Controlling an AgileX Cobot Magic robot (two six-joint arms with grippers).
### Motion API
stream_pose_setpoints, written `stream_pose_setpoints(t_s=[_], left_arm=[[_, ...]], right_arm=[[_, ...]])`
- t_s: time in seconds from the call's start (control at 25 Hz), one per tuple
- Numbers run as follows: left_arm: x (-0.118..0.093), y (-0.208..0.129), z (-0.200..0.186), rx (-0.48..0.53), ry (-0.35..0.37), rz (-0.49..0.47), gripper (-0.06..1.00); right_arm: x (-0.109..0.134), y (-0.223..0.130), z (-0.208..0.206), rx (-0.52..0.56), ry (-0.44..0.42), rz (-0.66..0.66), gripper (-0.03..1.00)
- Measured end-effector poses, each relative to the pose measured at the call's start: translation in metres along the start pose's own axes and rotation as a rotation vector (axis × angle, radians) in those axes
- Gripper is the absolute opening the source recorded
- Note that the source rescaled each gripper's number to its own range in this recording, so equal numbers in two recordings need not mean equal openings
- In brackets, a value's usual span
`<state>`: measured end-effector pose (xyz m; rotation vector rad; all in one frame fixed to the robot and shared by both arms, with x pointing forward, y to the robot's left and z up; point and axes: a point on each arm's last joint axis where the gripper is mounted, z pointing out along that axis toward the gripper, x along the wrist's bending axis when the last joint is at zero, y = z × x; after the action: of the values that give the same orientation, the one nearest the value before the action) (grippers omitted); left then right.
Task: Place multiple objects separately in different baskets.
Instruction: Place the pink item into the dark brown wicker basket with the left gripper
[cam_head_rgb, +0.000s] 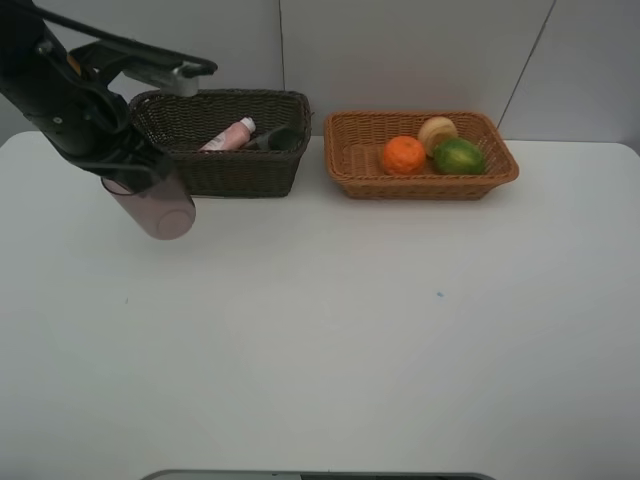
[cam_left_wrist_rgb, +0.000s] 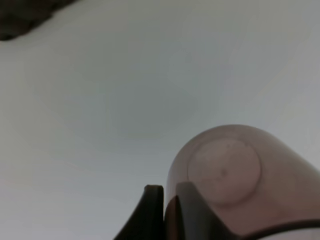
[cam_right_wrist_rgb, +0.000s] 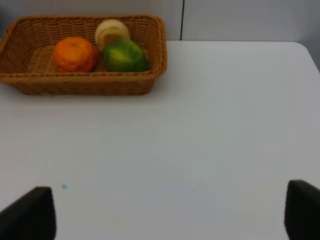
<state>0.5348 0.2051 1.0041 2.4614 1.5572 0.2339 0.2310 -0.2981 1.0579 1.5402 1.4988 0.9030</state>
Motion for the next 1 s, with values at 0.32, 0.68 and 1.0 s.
stream_pose_setpoints(t_s=[0.32,0.68,1.0], left_arm=[[0.032,0.059,-0.027,-0.129,0.050,-0.209,0.00],[0.068,0.113,0.015,-0.138,0.150,-0.207,0.00],[0.078,0.128,0.066,-0.151,0.194,-0.160,0.00]], right_arm=[[0.000,0.000,0.000,0.000,0.000,0.000,0.93],[0.000,0.000,0.000,0.000,0.000,0.000,0.93],[0.000,0.000,0.000,0.000,0.000,0.000,0.93]])
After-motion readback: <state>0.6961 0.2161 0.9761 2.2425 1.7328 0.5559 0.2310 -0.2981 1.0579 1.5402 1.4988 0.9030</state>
